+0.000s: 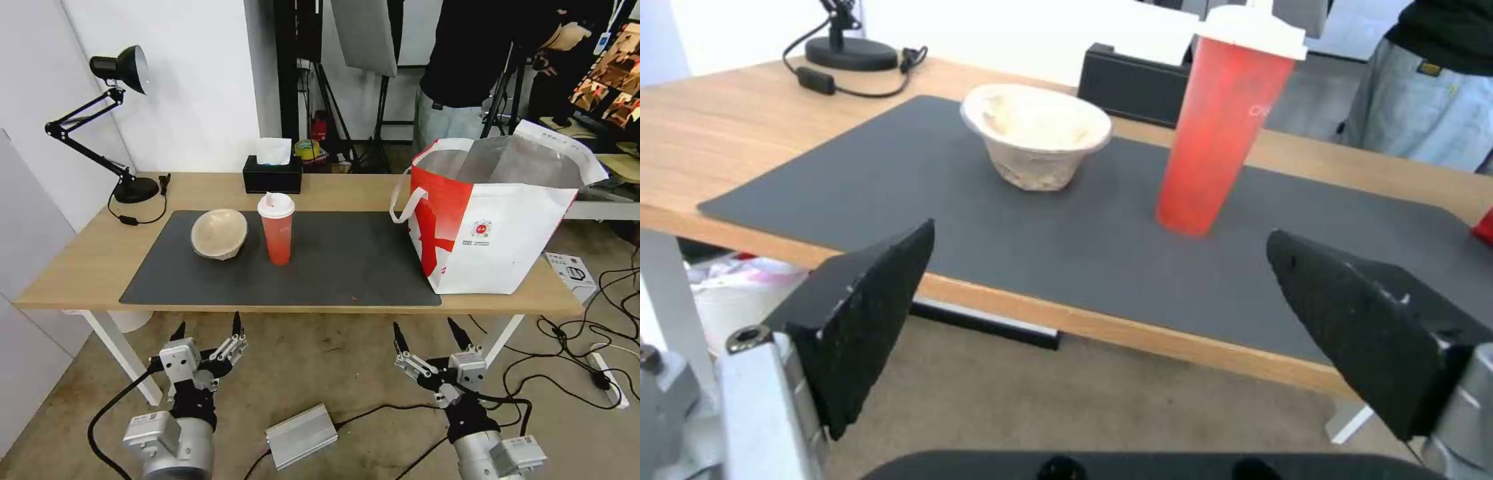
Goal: Pick up the trash from the table and place it into the takeout bag.
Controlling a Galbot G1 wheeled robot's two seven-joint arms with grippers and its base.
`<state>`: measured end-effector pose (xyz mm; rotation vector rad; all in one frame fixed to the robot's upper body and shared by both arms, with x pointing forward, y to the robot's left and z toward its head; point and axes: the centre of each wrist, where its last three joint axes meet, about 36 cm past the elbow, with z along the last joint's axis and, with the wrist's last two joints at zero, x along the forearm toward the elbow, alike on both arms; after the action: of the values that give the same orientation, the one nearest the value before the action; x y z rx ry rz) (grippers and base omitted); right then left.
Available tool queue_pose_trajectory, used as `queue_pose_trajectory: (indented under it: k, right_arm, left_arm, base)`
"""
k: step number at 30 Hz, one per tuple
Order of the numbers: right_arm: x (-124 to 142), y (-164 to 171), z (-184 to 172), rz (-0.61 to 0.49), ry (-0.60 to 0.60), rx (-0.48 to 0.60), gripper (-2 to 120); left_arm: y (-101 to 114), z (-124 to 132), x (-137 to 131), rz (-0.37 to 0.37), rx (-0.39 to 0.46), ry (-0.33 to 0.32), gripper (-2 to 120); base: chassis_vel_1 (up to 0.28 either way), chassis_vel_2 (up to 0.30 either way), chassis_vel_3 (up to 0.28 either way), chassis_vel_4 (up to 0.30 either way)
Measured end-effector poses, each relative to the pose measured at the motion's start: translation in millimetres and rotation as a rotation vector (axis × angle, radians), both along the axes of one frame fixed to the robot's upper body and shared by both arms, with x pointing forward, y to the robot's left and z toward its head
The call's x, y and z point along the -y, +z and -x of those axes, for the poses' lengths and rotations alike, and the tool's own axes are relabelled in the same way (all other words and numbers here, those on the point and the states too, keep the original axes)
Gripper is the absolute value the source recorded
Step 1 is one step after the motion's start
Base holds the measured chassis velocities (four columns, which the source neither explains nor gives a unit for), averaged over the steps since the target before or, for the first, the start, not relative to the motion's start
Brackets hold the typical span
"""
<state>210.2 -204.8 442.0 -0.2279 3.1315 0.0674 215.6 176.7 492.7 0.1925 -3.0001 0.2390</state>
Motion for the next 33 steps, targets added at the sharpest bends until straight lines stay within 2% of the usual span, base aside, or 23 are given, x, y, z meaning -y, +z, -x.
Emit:
queue_pose_trajectory:
  k: [8, 19, 27, 30, 33]
  right_arm:
    - [-0.2, 1.1, -1.8, -0.001, 0.007, 0.009, 100]
    - [0.3, 17.1, -7.7, -0.050, 0.107, 0.029, 100]
    - [2.7, 30.8, -22.0, -0.150, 0.262, 0.044, 100]
    - [5.9, 42.5, -41.0, -0.167, 0.361, 0.085, 100]
    - [7.4, 51.2, -53.1, -0.178, 0.406, 0.085, 100]
  left_arm:
    - [-0.4, -0.4, 0.0, -0.001, 0.000, 0.000, 100]
    - [0.0, -2.9, -1.0, 0.004, 0.007, 0.011, 100]
    - [-0.6, -3.5, -0.2, 0.012, 0.005, 0.017, 100]
    - [-1.9, -3.5, 0.3, 0.015, 0.001, 0.020, 100]
    - [-1.9, -4.0, -1.5, 0.010, 0.003, 0.026, 100]
  base:
    - [0.000, 0.000, 0.000, 0.000]
    - [0.000, 0.000, 0.000, 0.000]
    - [0.000, 0.000, 0.000, 0.000]
    - [0.000, 0.000, 0.000, 0.000]
    - [0.000, 0.000, 0.000, 0.000]
